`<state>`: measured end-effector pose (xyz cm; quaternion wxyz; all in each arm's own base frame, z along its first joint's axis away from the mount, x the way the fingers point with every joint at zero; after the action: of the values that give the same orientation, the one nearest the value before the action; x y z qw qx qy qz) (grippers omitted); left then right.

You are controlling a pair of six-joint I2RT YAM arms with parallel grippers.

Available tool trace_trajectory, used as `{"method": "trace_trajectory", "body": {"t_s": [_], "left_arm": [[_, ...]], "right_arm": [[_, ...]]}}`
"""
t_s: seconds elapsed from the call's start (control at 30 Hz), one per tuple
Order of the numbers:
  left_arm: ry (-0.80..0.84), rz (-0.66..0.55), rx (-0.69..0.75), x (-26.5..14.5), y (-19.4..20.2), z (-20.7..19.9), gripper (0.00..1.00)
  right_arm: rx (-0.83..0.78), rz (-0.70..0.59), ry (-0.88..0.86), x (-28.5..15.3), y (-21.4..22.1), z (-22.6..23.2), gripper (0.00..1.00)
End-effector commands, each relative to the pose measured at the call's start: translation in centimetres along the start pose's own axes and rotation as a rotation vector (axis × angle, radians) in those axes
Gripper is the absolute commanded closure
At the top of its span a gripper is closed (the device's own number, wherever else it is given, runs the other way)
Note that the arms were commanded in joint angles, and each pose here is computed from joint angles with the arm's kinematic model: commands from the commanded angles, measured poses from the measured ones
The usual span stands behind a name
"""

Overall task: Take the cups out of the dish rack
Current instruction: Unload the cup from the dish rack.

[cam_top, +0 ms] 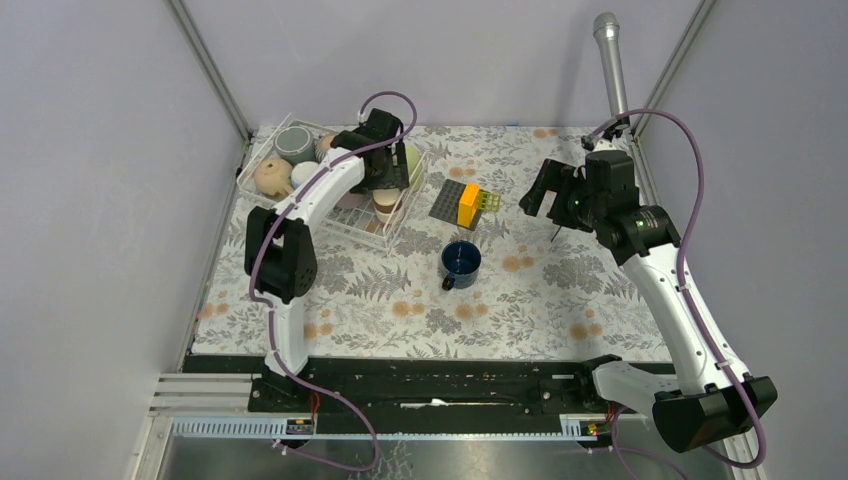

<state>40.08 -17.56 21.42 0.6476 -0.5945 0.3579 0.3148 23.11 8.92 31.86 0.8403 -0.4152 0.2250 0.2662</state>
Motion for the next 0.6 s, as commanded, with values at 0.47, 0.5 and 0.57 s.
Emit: {"method": "trace_trajectory", "body": {"t_s": [0.47,0.5,0.57], "left_arm": [[-0.063,0.004,0.076,-0.6,1.2,-0.6,0.20],[-0.065,0.009,0.081,-0.5,1.3,-0.6,0.19],[-0.069,0.015,0.085,-0.6,1.5,-0.6,0.16]], "right_arm": [[-0.025,0.005,-0.052,0.1,0.4,0.7,0.00],[-0.026,0.004,-0.053,0.1,0.4,0.8,0.00],[-0.025,0.003,-0.052,0.0,0.4,0.7,0.00]]}}
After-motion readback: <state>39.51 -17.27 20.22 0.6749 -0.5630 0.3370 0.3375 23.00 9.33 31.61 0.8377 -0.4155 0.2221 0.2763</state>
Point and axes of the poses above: each gripper's point midway between its finger pads, its own x axis out along the fingers, its own z axis along the line the jaws close on, y = z × x, the point moved 9 cm from there along -x, back along the fingers, and after that the axes turned 13 degrees about x, right-handed, at the moved point
